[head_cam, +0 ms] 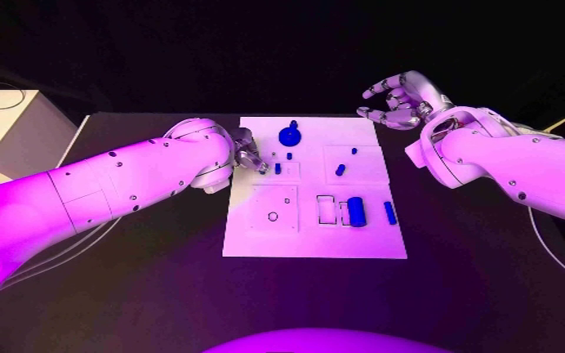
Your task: Assemble the parts on the task board
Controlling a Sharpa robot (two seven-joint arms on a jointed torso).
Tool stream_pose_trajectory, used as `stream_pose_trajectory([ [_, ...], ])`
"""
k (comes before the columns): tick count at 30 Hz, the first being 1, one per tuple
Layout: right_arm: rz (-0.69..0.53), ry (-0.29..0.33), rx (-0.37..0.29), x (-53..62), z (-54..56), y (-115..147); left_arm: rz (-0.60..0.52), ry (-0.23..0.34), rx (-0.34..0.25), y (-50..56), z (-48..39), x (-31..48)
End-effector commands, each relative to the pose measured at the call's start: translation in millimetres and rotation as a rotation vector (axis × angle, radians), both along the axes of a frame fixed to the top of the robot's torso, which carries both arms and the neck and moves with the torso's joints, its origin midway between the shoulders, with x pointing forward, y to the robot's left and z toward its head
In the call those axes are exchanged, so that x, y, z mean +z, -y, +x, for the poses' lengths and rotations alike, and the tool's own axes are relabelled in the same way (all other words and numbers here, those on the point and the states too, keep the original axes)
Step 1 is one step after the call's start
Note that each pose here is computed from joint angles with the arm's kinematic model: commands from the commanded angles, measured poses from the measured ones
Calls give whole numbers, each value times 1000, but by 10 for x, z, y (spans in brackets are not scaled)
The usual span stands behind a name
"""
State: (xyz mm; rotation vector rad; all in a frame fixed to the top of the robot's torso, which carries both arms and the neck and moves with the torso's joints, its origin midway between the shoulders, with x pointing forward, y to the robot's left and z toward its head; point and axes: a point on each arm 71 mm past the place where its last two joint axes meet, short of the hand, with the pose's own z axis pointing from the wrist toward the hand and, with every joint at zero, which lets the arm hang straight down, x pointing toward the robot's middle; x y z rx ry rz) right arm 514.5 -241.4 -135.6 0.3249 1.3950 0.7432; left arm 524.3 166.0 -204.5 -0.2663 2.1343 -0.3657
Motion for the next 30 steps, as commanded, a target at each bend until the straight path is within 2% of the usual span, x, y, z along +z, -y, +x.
stream_pose_trajectory([
  [1,-9,6,15,2,-6,-17,-13,-43,-16,55,-49,-87],
  [30,-9,6,16,2,-6,-14,-4,-18,-2,34,-31,-77],
])
